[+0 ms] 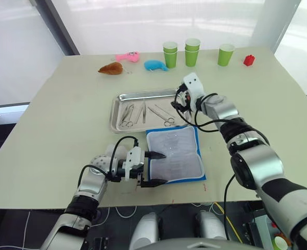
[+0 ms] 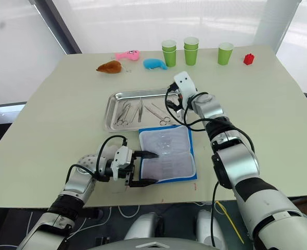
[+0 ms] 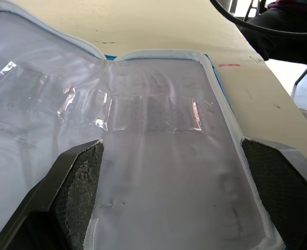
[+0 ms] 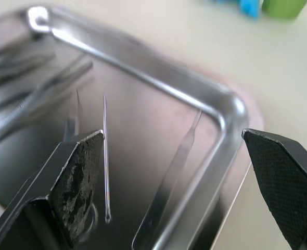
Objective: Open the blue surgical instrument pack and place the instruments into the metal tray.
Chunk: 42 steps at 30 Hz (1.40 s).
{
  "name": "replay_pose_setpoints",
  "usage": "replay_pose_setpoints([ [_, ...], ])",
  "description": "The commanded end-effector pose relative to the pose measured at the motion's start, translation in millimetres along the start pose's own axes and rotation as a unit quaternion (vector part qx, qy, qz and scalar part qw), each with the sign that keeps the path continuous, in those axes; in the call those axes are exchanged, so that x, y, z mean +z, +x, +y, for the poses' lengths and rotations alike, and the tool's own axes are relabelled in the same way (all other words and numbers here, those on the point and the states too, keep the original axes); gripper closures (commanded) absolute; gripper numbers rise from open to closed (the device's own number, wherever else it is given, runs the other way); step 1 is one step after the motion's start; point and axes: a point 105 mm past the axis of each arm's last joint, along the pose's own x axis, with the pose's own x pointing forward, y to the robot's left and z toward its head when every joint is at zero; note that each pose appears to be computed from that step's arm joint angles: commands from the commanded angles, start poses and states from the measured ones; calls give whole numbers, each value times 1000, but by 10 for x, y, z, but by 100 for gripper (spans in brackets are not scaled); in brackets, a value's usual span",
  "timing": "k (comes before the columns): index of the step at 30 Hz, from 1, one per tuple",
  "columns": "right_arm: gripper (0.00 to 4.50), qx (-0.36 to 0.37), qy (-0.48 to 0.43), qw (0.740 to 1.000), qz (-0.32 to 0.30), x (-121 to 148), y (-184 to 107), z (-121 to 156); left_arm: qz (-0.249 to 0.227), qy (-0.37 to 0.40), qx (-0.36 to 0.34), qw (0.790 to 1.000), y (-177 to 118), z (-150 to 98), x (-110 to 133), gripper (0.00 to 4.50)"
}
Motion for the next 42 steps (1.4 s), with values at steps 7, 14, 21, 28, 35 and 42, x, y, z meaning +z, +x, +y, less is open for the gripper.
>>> replay_pose_setpoints([
  [7,5,35,-26,991,-126,90,-457,4,38,-78,-14,996,18,-230,-329,0],
  [14,5,30,-41,985,-166,-169,-966,-104,-1,-24,-1,1000,-102,-106,100,0],
  [21,5,32,-30,985,-167,-386,-1315,-157,-44,7,19,999,-261,-36,542,0],
  [28,5,23,-20,987,-158,-557,-1583,-227,-76,18,107,991,-591,126,856,0],
  [35,5,43,-11,986,-162,-685,-1891,-258,-84,0,239,967,-1099,248,907,0],
  [42,5,73,17,988,-135,-850,-2183,-263,-69,-30,359,930,-1655,189,845,0],
])
